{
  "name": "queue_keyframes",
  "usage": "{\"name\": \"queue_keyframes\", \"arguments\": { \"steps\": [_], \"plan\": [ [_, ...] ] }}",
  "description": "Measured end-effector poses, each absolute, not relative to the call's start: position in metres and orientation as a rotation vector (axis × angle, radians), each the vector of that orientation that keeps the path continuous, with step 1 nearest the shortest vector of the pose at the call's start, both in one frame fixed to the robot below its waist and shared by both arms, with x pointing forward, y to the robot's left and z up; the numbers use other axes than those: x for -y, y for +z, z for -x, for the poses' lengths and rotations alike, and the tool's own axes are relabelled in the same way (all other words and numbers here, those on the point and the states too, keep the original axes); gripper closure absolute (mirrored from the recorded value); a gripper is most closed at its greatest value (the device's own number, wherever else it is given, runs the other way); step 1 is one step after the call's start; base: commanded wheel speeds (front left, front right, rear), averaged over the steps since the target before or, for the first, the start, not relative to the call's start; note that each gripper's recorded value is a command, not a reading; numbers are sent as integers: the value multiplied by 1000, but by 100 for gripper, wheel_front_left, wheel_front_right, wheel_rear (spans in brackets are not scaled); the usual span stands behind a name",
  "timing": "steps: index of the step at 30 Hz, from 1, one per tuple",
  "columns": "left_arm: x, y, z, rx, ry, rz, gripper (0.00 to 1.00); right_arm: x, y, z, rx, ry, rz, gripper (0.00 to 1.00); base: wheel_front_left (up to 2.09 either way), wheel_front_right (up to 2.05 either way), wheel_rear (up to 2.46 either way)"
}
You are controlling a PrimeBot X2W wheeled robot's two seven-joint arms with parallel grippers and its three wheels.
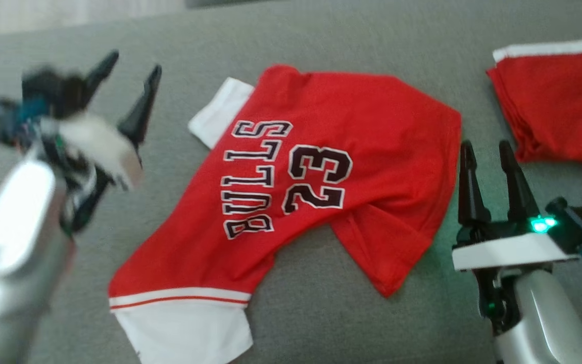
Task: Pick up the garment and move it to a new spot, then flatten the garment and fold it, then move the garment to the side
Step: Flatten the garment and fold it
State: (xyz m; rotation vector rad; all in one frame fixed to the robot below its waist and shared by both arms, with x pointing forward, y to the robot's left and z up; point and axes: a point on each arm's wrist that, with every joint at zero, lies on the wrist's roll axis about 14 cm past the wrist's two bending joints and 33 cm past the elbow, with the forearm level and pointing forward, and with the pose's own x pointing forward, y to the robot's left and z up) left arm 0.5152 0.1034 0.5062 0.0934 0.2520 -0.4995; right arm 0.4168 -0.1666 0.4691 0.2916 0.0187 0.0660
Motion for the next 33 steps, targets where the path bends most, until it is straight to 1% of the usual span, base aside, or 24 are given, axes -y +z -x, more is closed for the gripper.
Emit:
{"name": "queue_keyframes", "arguments": {
  "steps": [3, 6, 11, 18, 22, 27, 28, 29, 33],
  "plan": [
    [-92, 482, -531, -403, -547, -151, 0, 170, 462, -421, -34, 53, -296, 0, 0, 0, 0],
    [-77, 450, -526, -565, -636, -201, 0, 179, 457, -421, -45, 29, -296, 0, 0, 0, 0],
    [-75, 413, -524, -725, -711, -280, 0, 200, 451, -420, -57, -33, -284, 0, 0, 0, 0],
    [-71, 388, -521, -836, -756, -293, 0, 210, 454, -420, -44, -61, -285, 0, 0, 0, 0],
    [-68, 373, -512, -905, -786, -286, 0, 214, 450, -419, -52, -73, -280, 0, 0, 0, 0],
    [-62, 371, -508, -951, -813, -252, 0, 219, 448, -417, -60, -88, -276, 0, 0, 0, 0],
    [-61, 371, -506, -964, -820, -251, 54, 220, 447, -417, -61, -89, -276, 0, 0, 0, 0],
    [-60, 371, -503, -979, -829, -246, 100, 220, 447, -417, -62, -90, -275, 0, 0, 0, 0],
    [-56, 372, -495, -1007, -861, -230, 100, 221, 446, -416, -64, -93, -275, 0, 0, 0, 0]
  ]
}}
